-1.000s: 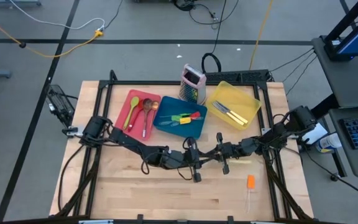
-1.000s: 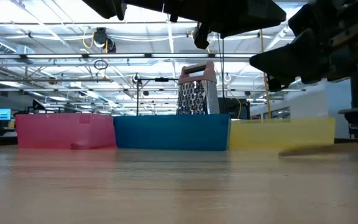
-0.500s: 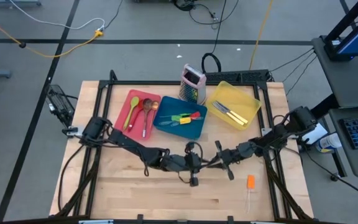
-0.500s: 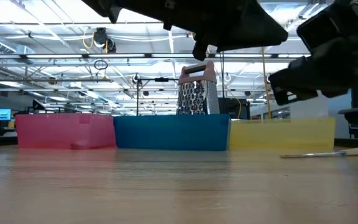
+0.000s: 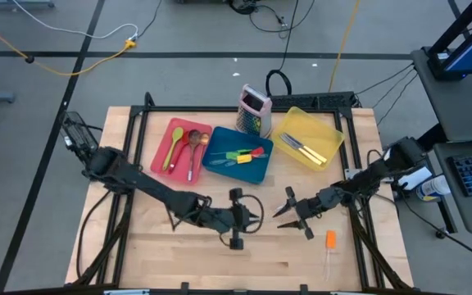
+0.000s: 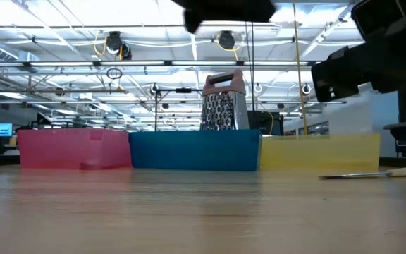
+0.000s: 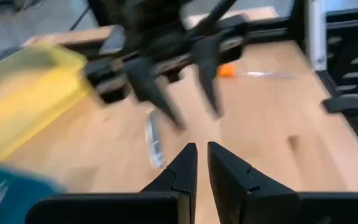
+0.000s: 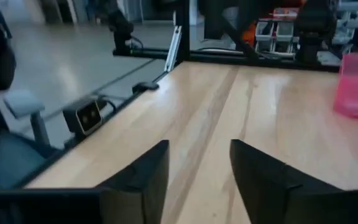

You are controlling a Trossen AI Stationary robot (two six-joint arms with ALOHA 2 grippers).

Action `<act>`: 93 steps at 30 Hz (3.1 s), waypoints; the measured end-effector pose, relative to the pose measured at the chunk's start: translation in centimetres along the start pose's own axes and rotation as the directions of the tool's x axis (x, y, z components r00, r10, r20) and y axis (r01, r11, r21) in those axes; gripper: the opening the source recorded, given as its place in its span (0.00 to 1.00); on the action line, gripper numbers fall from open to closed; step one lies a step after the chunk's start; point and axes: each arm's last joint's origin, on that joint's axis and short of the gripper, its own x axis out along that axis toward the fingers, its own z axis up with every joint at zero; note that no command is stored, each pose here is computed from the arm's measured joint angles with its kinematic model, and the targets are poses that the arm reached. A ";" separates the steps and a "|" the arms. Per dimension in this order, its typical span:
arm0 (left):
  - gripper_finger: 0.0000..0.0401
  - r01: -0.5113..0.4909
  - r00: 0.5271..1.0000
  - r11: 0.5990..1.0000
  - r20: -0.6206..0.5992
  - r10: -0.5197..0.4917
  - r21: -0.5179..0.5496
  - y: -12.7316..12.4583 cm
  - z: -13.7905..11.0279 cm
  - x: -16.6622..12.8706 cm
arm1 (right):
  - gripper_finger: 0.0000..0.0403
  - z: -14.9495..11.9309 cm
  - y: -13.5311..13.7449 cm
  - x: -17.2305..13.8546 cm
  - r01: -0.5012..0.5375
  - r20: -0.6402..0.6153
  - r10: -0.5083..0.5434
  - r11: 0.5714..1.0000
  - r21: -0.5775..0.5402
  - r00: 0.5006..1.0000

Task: Pick & Place Kitchen Items
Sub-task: Put the yellow knife into the yellow bin

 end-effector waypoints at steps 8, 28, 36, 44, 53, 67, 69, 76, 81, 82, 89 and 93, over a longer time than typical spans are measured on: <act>0.10 -0.100 0.990 0.994 -0.105 0.096 -0.035 2.4 1.6 -4.3 | 0.49 2.0 -0.2 -2.6 0.057 -0.125 -0.067 0.995 -0.083 0.990; 0.10 -0.284 0.946 0.957 -0.181 0.269 -0.061 6.4 1.1 -3.5 | 0.49 -2.3 -1.0 -10.8 0.471 -0.817 -0.195 0.876 0.104 0.543; 0.10 -0.282 0.949 0.955 -0.172 0.264 -0.089 6.2 1.2 -3.5 | 0.43 -3.0 -1.1 -10.5 0.465 -0.844 -0.230 0.885 0.026 0.485; 0.10 -0.258 0.957 0.960 -0.166 0.238 -0.107 5.4 1.2 -3.7 | 0.18 -5.8 -1.1 -10.6 0.489 -0.859 -0.161 0.865 0.115 0.486; 0.10 -0.147 0.978 0.982 -0.168 0.125 -0.122 3.2 1.1 -4.3 | 0.08 -6.0 -0.9 -9.5 0.349 -0.698 -0.089 0.906 0.239 0.710; 0.10 -0.068 0.987 0.990 -0.156 0.048 -0.122 -0.1 0.8 -5.6 | 0.02 -2.2 -0.9 -6.9 0.274 -0.464 -0.222 0.960 0.048 0.858; 0.10 -0.064 0.987 0.990 -0.155 0.043 -0.127 -0.3 0.7 -5.7 | 0.00 -1.4 -0.9 -6.6 0.280 -0.473 -0.241 0.960 0.012 0.847; 0.10 -0.068 0.987 0.984 -0.154 0.042 -0.165 -0.4 0.7 -5.8 | 0.11 1.4 -0.7 -6.1 0.269 -0.617 -0.261 0.960 -0.081 0.743; 0.10 -0.071 0.988 0.979 -0.147 0.043 -0.194 -0.3 0.8 -5.7 | 0.25 2.1 -0.7 -7.1 0.371 -0.760 -0.279 0.927 -0.054 0.587; 0.10 -0.073 0.989 0.978 -0.144 0.045 -0.196 -0.3 0.9 -5.7 | 0.28 1.9 -0.7 -7.3 0.393 -0.773 -0.280 0.919 -0.044 0.569; 0.10 -0.119 0.987 0.972 -0.132 0.093 -0.202 -0.2 0.9 -5.7 | 0.46 -0.4 -0.8 -7.7 0.402 -0.794 -0.237 0.916 0.010 0.560; 0.10 -0.119 0.987 0.971 -0.130 0.093 -0.205 -0.2 0.9 -5.7 | 0.52 -1.9 -0.8 -7.9 0.383 -0.792 -0.202 0.923 0.043 0.576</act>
